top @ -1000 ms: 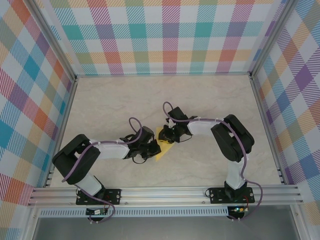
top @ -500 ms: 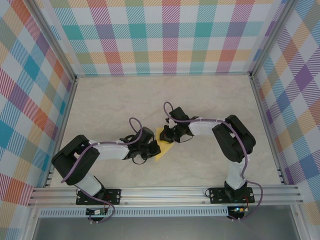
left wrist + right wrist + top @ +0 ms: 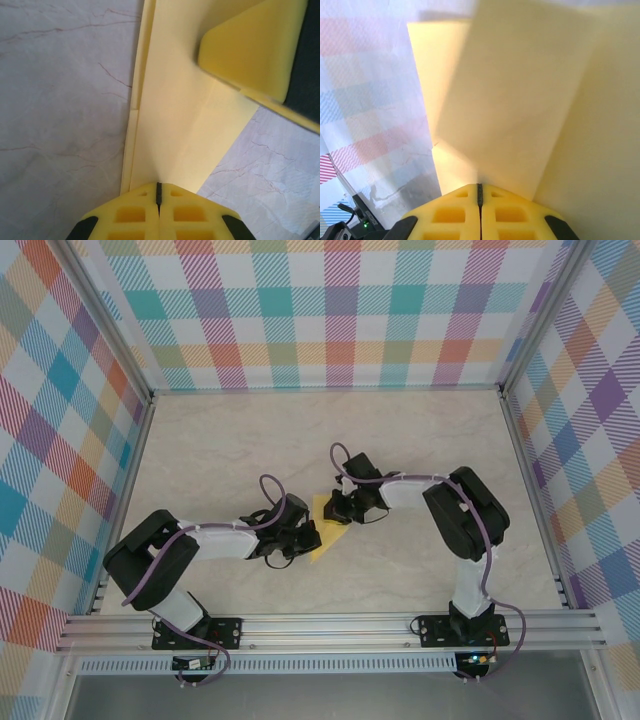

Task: Fold a paper plane with a square sheet of paper (pick it up from the middle)
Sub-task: Fourth fold the wing at the center of the table.

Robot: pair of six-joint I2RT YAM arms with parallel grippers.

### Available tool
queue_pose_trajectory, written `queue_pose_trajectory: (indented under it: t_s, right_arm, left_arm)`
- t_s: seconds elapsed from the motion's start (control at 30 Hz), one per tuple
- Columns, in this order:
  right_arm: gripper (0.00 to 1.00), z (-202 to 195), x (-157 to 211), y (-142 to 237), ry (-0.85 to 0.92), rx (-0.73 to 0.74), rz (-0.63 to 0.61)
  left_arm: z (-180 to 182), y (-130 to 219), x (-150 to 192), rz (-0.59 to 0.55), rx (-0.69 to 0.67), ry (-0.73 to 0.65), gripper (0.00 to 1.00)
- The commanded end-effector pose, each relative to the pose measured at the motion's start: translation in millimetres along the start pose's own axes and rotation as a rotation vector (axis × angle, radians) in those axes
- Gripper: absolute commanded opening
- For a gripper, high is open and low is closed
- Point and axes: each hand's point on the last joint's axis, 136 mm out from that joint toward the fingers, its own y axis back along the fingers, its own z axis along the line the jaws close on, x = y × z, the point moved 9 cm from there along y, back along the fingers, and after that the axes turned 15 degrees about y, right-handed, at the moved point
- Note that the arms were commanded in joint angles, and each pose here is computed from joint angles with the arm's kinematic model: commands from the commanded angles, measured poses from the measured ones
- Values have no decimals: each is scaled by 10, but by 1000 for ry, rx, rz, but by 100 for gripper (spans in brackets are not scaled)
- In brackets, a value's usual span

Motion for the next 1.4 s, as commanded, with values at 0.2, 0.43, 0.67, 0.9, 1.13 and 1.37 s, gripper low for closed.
queue_pose_trajectory:
  t_s: [0.2,0.43,0.67,0.9,1.13,1.37]
  right_arm:
    - [8,-424,-331,167,-29,83,-109]
    - [9,-577,-510,247,-77,84,-123]
    - [9,-622,-629,313,-94,141,-96]
    - [12,-461,-725,564,-49,96,-142]
    - [12,-45,-526,656,16,-86,-159]
    - [10,174,-98,246,39,-107,-54]
  left_arm:
    - [510,-65,128,36,-227,12,3]
    - [537,-63,133,38,-232,11,3]
    - [549,-60,136,38,-239,8,3]
    - [538,-39,135,34,-238,1,3]
    - [499,-50,117,30,-231,-9,4]
    - [452,-80,107,37,-221,-12,4]
